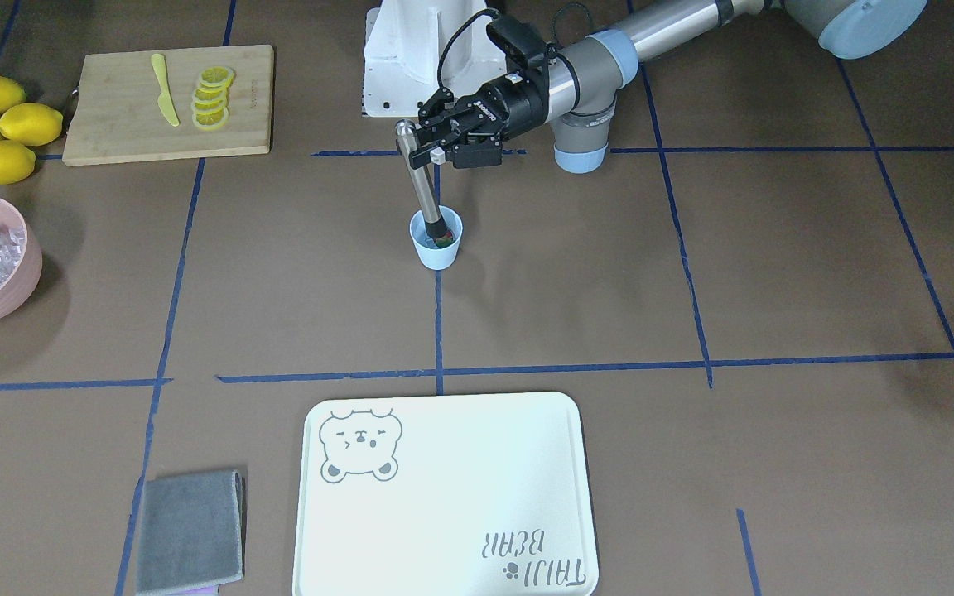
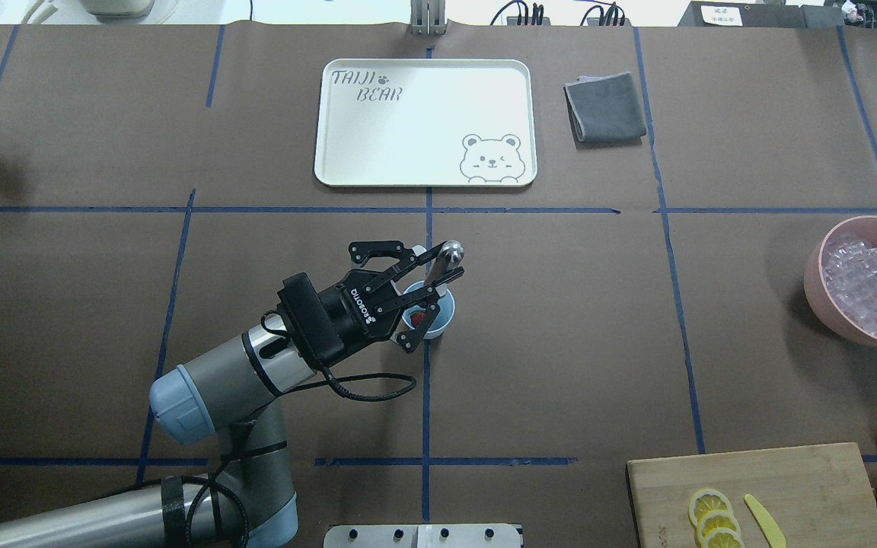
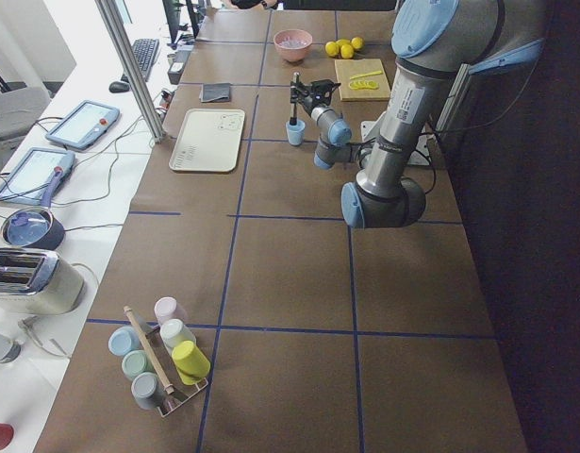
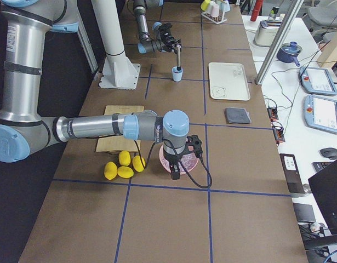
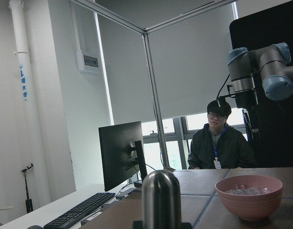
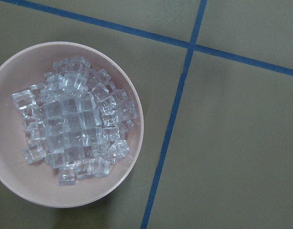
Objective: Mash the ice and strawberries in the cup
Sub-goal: 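Position the pestle upright above the cup with the left gripper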
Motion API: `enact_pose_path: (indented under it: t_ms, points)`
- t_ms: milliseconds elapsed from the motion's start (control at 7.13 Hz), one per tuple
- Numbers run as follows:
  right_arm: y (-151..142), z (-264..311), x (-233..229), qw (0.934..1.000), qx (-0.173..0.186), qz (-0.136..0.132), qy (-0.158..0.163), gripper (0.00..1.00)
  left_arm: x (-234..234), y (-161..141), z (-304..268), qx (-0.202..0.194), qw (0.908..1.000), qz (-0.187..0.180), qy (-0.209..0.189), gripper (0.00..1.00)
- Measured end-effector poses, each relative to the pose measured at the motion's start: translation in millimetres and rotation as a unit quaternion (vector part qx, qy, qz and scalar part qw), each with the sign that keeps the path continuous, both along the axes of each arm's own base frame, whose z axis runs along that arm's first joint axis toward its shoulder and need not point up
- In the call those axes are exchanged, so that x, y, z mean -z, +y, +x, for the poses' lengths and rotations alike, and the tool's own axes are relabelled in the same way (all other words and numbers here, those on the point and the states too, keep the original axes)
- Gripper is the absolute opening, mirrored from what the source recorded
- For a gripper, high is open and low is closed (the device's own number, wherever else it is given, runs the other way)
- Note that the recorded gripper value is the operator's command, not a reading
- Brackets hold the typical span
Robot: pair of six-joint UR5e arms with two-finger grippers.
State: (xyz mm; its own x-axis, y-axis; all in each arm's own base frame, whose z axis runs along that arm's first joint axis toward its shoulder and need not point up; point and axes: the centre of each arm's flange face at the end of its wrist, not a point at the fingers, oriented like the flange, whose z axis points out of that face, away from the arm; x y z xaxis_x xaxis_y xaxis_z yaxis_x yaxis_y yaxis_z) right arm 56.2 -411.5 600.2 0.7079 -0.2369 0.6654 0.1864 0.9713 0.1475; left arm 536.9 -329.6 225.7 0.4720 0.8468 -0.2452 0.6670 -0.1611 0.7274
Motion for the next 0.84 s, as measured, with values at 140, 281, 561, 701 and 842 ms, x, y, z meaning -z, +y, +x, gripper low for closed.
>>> enact_pose_path:
  t_ms: [140,281,561,701,842]
  points:
    - [0,0,0,1.0000,0.000,0.000,0.000,1.00,-2,8,7,-0.004,1.0000,-0.003,0.002,0.03]
    - [0,0,-1,1.0000,0.000,0.000,0.000,1.00,-3,15,13,-0.006,1.0000,-0.007,0.003,0.03]
    - [0,0,-1,1.0000,0.000,-0.001,0.000,1.00,-9,20,20,-0.009,0.9999,-0.011,-0.003,0.04]
    - [0,0,-1,1.0000,0.000,-0.001,0.000,1.00,-12,20,22,-0.010,0.9999,-0.012,-0.006,0.04]
    - [0,0,-1,1.0000,0.000,-0.001,0.000,1.00,-14,20,24,-0.010,0.9998,-0.013,-0.008,0.04]
